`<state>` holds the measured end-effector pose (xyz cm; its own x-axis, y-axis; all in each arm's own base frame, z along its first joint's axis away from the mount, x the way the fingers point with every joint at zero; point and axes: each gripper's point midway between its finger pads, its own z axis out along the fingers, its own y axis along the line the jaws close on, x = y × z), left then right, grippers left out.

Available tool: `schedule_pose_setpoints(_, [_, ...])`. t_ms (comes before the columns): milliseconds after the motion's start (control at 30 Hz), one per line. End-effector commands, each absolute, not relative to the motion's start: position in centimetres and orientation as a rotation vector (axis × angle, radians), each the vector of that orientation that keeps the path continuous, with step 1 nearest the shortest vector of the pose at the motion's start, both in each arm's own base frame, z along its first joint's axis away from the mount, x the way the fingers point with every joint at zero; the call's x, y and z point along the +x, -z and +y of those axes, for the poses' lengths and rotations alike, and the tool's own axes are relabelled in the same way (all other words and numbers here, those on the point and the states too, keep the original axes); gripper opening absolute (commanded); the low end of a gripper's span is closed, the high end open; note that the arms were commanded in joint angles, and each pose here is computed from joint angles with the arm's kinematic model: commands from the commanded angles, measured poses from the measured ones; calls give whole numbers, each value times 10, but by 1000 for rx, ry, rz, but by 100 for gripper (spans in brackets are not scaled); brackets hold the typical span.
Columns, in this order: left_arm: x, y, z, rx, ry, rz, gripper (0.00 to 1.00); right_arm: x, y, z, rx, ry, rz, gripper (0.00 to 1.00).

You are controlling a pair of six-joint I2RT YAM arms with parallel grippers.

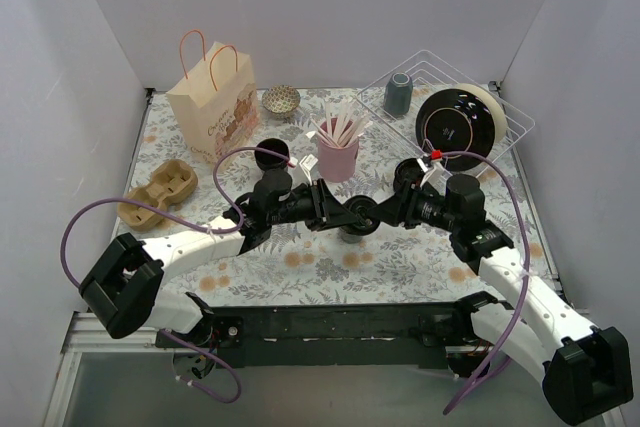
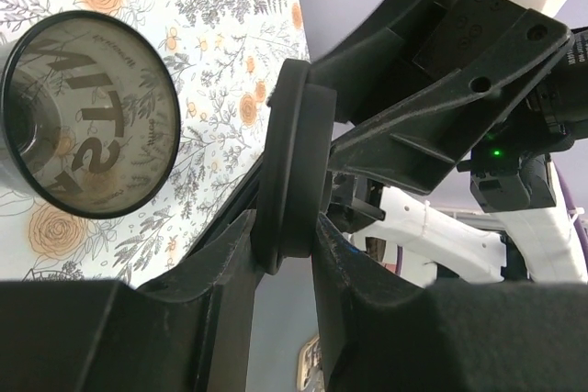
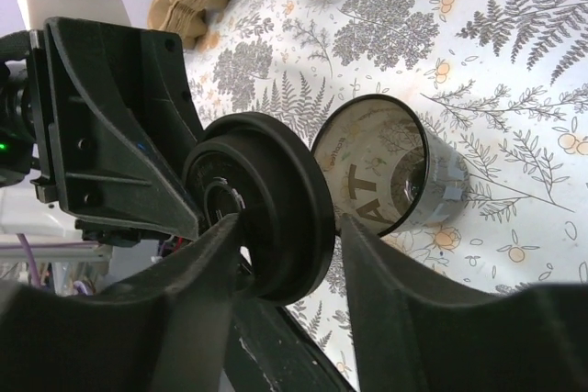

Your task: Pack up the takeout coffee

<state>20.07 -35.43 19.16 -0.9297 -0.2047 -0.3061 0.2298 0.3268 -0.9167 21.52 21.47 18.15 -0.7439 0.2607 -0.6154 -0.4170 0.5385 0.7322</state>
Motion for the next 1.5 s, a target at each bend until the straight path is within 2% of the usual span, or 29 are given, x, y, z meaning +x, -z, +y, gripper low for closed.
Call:
schedule_pose_setpoints(0, [199, -207, -352, 40, 1673, 2174, 15, 214, -189, 219, -157, -1282, 2017, 48])
schedule_pose_setpoints(33, [198, -205, -352, 39, 1672, 2178, 16, 214, -191, 220, -161, -1285, 2008, 41])
schedule_pose_setpoints(167, [200, -204, -351, 33, 1656, 2188, 25, 213, -198, 218, -168, -1276, 1971, 27])
schedule_pose_setpoints(267, [201, -202, -349, 36, 1623, 2193, 36, 215, -199, 215, -152, -1253, 1959, 22])
schedule_pose_setpoints(300, [203, -203, -349, 32, 1609, 2192, 47, 216, -199, 214, -152, -1246, 1959, 21])
schedule_pose_setpoints(400, [206, -203, -346, 55, 1558, 2193, 66, 215, -198, 214, -156, -1246, 1969, 19])
schedule_pose_setpoints(533, [222, -210, -336, 41, 1419, 2183, 75, 214, -197, 214, -163, -1247, 1977, 17])
schedule_pose_setpoints(700, [240, -218, -320, 48, 1270, 2140, 76, 216, -196, 216, -156, -1254, 1986, 16])
schedule_pose_setpoints(867, [250, -199, -292, 23, 1093, 2158, 75, 217, -188, 221, -140, -1298, 2014, 15])
schedule_pose_setpoints(1467, [243, -163, -301, 129, 1169, 2180, 64, 237, -167, 234, -128, -1330, 2100, 16])
